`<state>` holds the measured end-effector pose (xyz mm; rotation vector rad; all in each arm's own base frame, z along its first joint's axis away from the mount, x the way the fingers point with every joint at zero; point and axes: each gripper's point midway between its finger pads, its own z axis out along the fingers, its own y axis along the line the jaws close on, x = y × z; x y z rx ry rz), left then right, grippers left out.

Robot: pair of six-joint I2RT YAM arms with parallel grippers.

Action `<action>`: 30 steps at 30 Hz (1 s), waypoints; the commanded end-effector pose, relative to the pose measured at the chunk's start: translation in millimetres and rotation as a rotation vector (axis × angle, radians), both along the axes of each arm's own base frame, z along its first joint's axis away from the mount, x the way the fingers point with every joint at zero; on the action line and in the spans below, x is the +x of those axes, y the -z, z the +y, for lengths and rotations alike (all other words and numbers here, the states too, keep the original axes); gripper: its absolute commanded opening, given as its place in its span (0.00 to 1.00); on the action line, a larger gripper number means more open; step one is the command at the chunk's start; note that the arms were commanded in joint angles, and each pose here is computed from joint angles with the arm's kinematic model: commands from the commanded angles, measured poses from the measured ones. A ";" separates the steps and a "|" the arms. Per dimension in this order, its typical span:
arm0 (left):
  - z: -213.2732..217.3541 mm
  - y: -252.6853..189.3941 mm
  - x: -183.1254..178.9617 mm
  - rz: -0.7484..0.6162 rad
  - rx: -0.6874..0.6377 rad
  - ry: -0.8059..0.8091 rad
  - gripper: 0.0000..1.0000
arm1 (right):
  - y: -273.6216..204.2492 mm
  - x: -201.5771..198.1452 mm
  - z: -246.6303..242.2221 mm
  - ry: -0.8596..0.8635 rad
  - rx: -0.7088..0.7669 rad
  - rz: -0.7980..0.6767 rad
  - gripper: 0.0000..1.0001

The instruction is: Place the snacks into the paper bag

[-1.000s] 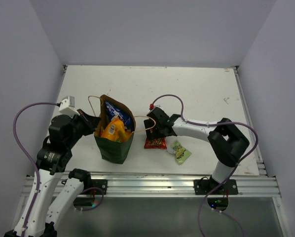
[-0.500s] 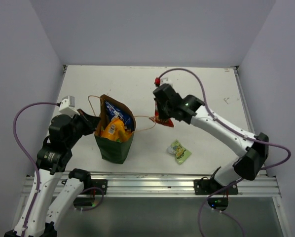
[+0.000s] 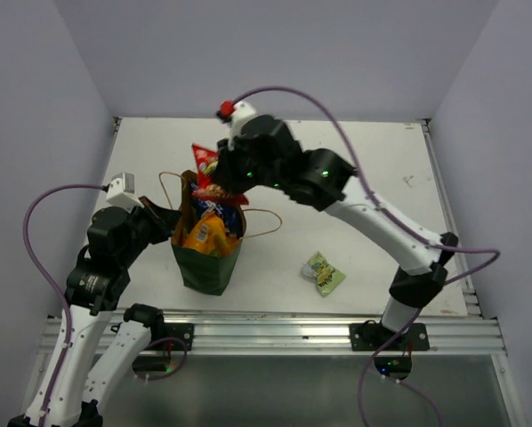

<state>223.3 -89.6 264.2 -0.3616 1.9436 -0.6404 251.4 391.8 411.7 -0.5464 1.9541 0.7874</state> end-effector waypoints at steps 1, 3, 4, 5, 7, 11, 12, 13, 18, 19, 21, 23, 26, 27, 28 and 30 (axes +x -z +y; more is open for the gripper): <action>-1.9 -16.6 0.8 -0.059 -0.026 0.001 0.00 | 88.9 -36.6 53.1 -0.176 -0.135 0.165 0.00; -1.4 -15.9 -0.2 -0.056 -0.026 -0.001 0.00 | 105.9 -44.0 62.7 -0.192 -0.159 0.186 0.00; -1.0 -16.2 -0.7 -0.057 -0.027 -0.003 0.00 | 112.9 -44.4 64.3 -0.191 -0.168 0.196 0.00; -0.6 -16.2 -1.4 -0.057 -0.028 -0.005 0.00 | 116.3 -44.5 64.7 -0.189 -0.173 0.199 0.00; 0.1 -17.9 -2.8 -0.061 -0.031 -0.009 0.00 | 122.1 -42.1 61.0 -0.173 -0.190 0.198 0.00; 1.4 -17.1 -5.6 -0.058 -0.033 -0.015 0.00 | 131.6 -32.8 46.7 -0.112 -0.269 0.173 0.47; 1.4 -18.1 -6.0 -0.062 -0.036 -0.015 0.00 | 128.7 -31.8 46.0 -0.113 -0.277 0.166 0.65; 1.3 -17.7 -6.2 -0.061 -0.035 -0.013 0.00 | 126.9 -35.2 41.3 -0.122 -0.294 0.163 0.72; 1.6 -18.0 -6.2 -0.059 -0.031 -0.014 0.00 | 34.4 -48.4 13.0 -0.084 -0.150 0.010 0.94; 1.7 -17.3 -6.1 -0.058 -0.031 -0.014 0.00 | 24.9 -44.0 -6.0 -0.020 -0.160 -0.013 0.94; 1.2 -17.3 -6.0 -0.060 -0.029 -0.010 0.00 | 32.0 -45.6 -46.8 0.061 -0.215 -0.025 0.99; 1.1 -17.1 -5.8 -0.063 -0.023 -0.006 0.00 | 42.8 -44.8 -96.3 0.189 -0.263 -0.039 0.99; -0.1 -16.3 -5.5 -0.064 -0.016 0.004 0.00 | 118.4 -57.8 -145.3 0.305 -0.353 0.065 0.99; -0.9 -16.1 -5.1 -0.062 -0.018 0.008 0.00 | 139.5 -61.5 -155.5 0.335 -0.362 0.100 0.99; -1.8 -15.7 -5.4 -0.061 -0.015 0.016 0.00 | 184.9 -69.1 -169.7 0.384 -0.395 0.169 0.99; -3.0 -15.4 -5.2 -0.060 -0.013 0.024 0.00 | 234.0 -82.9 -197.4 0.427 -0.426 0.242 0.99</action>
